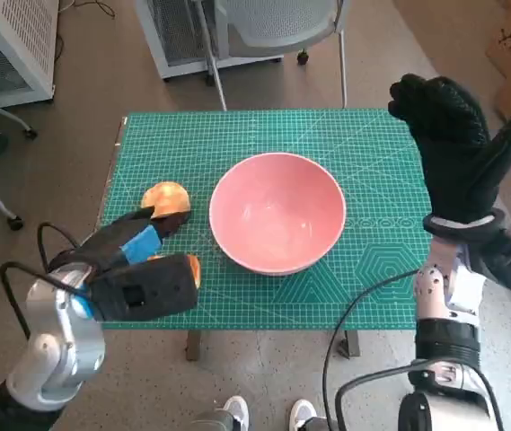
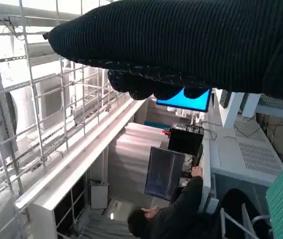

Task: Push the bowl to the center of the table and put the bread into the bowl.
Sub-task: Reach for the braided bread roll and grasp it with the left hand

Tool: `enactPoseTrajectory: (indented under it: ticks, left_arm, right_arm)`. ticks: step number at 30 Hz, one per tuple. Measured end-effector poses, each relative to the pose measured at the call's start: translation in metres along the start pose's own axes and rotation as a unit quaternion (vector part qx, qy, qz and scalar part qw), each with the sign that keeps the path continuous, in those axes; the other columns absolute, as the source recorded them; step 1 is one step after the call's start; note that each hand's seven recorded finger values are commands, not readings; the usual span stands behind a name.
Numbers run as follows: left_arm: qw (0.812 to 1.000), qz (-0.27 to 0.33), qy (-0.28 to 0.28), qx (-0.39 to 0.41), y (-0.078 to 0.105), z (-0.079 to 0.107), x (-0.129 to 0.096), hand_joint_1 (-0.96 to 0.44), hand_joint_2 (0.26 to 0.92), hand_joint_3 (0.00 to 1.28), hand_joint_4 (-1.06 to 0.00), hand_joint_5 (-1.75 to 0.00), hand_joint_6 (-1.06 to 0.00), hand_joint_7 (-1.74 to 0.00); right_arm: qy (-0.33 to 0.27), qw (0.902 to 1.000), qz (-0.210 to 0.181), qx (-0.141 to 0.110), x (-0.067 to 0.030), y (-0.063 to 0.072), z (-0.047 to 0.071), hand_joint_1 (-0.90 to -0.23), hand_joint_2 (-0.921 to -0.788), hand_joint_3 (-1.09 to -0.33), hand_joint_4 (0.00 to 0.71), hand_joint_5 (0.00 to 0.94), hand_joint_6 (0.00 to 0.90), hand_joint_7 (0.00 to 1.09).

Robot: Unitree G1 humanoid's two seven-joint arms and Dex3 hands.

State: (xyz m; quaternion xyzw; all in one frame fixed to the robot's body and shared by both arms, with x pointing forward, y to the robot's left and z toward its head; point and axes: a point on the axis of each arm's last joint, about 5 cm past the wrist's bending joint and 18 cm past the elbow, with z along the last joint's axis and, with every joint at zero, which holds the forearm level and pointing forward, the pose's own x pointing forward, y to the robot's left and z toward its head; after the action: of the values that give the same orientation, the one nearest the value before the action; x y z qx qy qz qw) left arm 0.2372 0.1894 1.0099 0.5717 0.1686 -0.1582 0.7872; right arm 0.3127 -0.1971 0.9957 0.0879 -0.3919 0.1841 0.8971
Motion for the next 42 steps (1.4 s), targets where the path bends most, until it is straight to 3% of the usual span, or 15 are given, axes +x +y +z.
enactPoseTrajectory:
  ticks: [7, 14, 18, 20, 23, 25, 26, 27, 28, 30, 36, 42]
  left_arm:
    - [0.999, -0.031, 0.03, -0.003, -0.006, -0.004, 0.017, -0.29, 0.698, 0.01, -0.1, -0.02, -0.27, -0.01]
    - [0.997, -0.058, 0.055, -0.011, -0.012, -0.009, 0.031, -0.19, 0.723, 0.02, -0.2, -0.04, -0.37, -0.05]
    - [0.995, -0.067, 0.068, -0.014, -0.017, -0.011, 0.037, -0.13, 0.747, 0.02, -0.38, -0.08, -0.45, -0.06]
    - [0.995, -0.068, 0.071, -0.014, -0.019, -0.012, 0.04, -0.09, 0.765, 0.01, -0.46, -0.38, -0.52, -0.03]
    - [0.996, -0.061, 0.068, -0.01, -0.019, -0.01, 0.042, -0.07, 0.777, 0.01, -0.48, -0.56, -0.58, -0.04]
    - [0.996, -0.059, 0.071, -0.007, -0.02, -0.01, 0.044, -0.05, 0.786, 0.01, -0.5, -0.52, -0.67, -0.15]
    - [0.996, -0.056, 0.073, -0.005, -0.02, -0.011, 0.045, -0.03, 0.792, 0.01, -0.54, -0.45, -0.66, -0.34]
    - [0.996, -0.055, 0.075, -0.003, -0.021, -0.011, 0.046, -0.16, 0.827, 0.04, -0.6, -0.43, -0.68, -0.65]
    - [0.996, -0.053, 0.078, 0.0, -0.022, -0.012, 0.047, -0.2, 0.84, 0.05, -0.62, -0.42, -0.69, -0.75]
    - [0.995, -0.049, 0.082, 0.005, -0.025, -0.013, 0.049, -0.08, 0.84, 0.09, -0.7, -0.74, -0.75, -0.97]
    - [0.996, -0.027, 0.088, 0.022, -0.03, -0.016, 0.053, -0.01, 0.701, 0.39, -0.72, -1.15, -0.76, -1.05]
    - [0.996, -0.022, 0.083, 0.031, -0.03, -0.015, 0.054, 0.0, 0.683, 0.45, -0.72, -1.22, -0.71, -1.11]
  right_arm:
    - [0.001, 1.0, 0.0, 0.0, -0.0008, 0.0, 0.001, -0.632, -0.921, -0.761, 0.253, 0.0, 0.359, 0.0]
    - [0.004, 1.0, 0.0, 0.002, -0.0014, 0.0, 0.001, -0.635, -0.921, -0.757, 0.256, 0.002, 0.36, 0.0]
    - [0.006, 1.0, 0.0, 0.003, -0.0019, 0.0, 0.001, -0.636, -0.921, -0.756, 0.258, 0.002, 0.361, 0.0]
    - [0.006, 1.0, 0.0, 0.003, -0.002, 0.0, 0.001, -0.636, -0.921, -0.757, 0.258, 0.002, 0.361, 0.0]
    - [0.005, 1.0, 0.0, 0.002, -0.002, 0.0, 0.001, -0.636, -0.921, -0.757, 0.258, 0.002, 0.359, 0.0]
    - [0.005, 1.0, 0.001, 0.003, -0.0019, 0.0, 0.001, -0.636, -0.921, -0.757, 0.257, 0.002, 0.357, 0.0]
    - [0.005, 1.0, 0.001, 0.003, -0.0019, 0.0, 0.001, -0.636, -0.921, -0.758, 0.257, 0.001, 0.356, 0.0]
    - [0.005, 1.0, 0.001, 0.003, -0.0019, 0.0, 0.001, -0.636, -0.921, -0.758, 0.257, 0.001, 0.355, 0.0]
    - [0.005, 1.0, 0.001, 0.003, -0.002, 0.0, 0.001, -0.636, -0.921, -0.758, 0.257, 0.001, 0.355, 0.0]
    - [0.005, 1.0, 0.001, 0.003, -0.0021, 0.0, 0.001, -0.637, -0.921, -0.757, 0.256, 0.001, 0.354, 0.0]
    - [0.005, 1.0, 0.001, 0.003, -0.0024, 0.0, 0.001, -0.637, -0.921, -0.756, 0.257, 0.001, 0.354, 0.0]
    - [0.005, 1.0, 0.001, 0.003, -0.0025, 0.0, 0.001, -0.637, -0.921, -0.755, 0.258, 0.001, 0.354, 0.0]
